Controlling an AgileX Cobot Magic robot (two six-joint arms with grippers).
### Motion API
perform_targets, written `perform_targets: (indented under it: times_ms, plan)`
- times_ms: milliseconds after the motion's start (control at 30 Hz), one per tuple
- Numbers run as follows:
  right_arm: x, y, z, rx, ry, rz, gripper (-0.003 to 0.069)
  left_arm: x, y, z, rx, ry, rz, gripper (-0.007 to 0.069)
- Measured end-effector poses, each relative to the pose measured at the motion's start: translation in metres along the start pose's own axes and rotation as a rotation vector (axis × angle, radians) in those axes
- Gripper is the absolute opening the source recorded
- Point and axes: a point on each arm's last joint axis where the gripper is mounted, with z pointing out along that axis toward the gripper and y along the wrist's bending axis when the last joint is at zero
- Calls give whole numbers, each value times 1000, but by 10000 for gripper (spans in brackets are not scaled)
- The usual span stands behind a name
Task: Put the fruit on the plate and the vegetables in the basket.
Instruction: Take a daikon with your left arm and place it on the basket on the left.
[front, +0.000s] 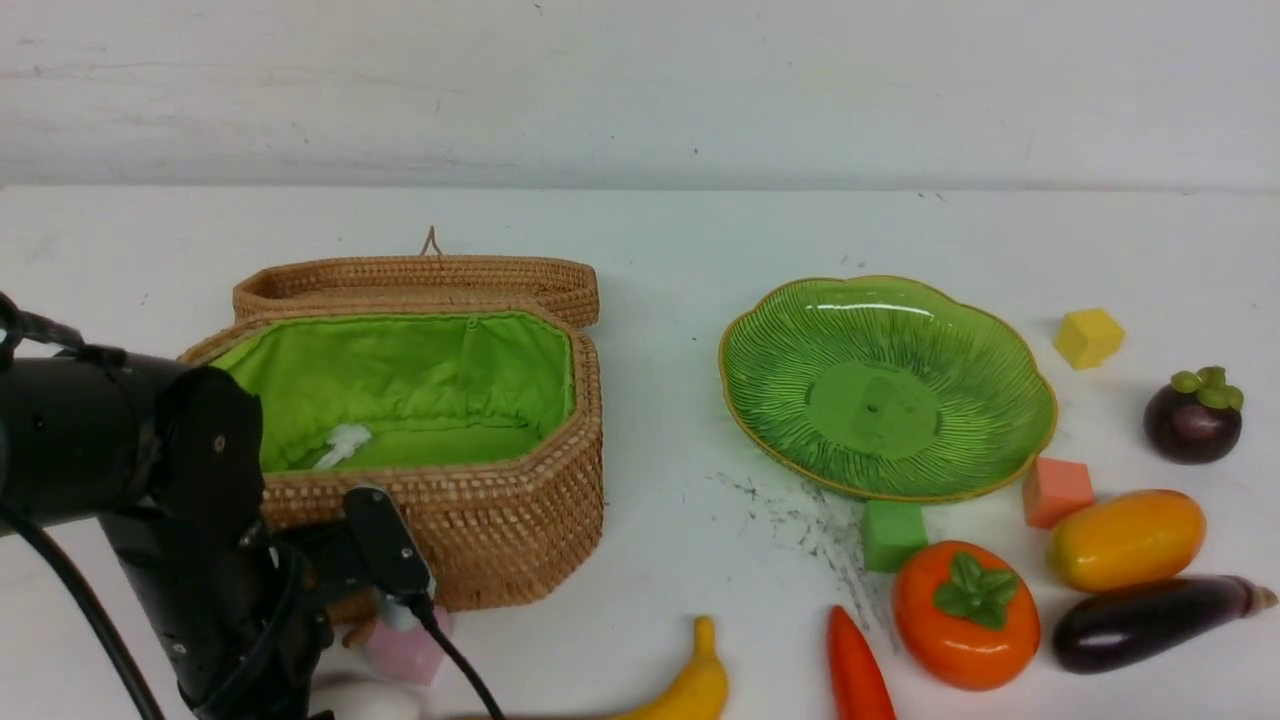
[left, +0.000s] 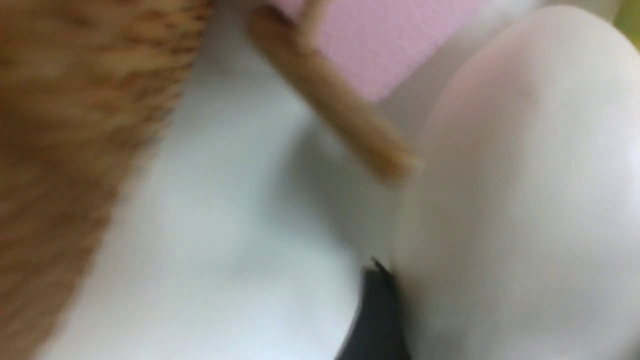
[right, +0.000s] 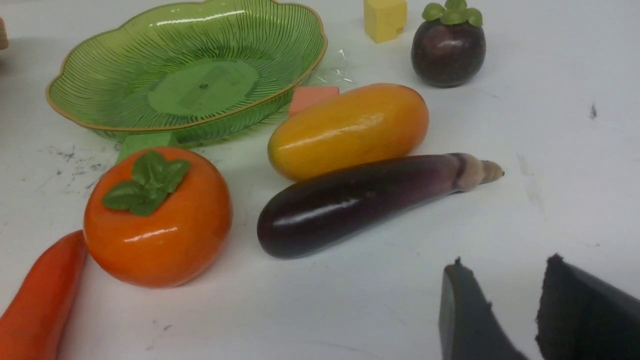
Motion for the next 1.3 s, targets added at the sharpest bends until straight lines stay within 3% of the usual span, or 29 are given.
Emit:
perform_targets:
  times_ms: [233,467,633,833,867,1033,1167,1300]
  plan:
    - [0,0,0,1,0,-3,242,8,-9,0,93,76,-11,529]
    - [0,0,0,2,0,-5,242,17,-23,-31,77,12,-19,529]
    - [0,0,0,5,0,-13,242,30,-35,-74,-74,-131,5,529]
    - [0,-1,0,8,-1,-19,242,26,-25,-140,-431,-382,57,529]
    - [0,-1,0,8,-1,-19,242,21,-18,-158,-536,-449,75,529]
    - [0,-1,0,9,-1,-23,242,-1,5,-181,-774,-561,158,529]
    - [0,-1,0,9,-1,-23,242,-25,30,-155,-817,-482,286,529]
    - [0,-1,0,9,-1,-23,242,-46,49,-118,-767,-408,346,529]
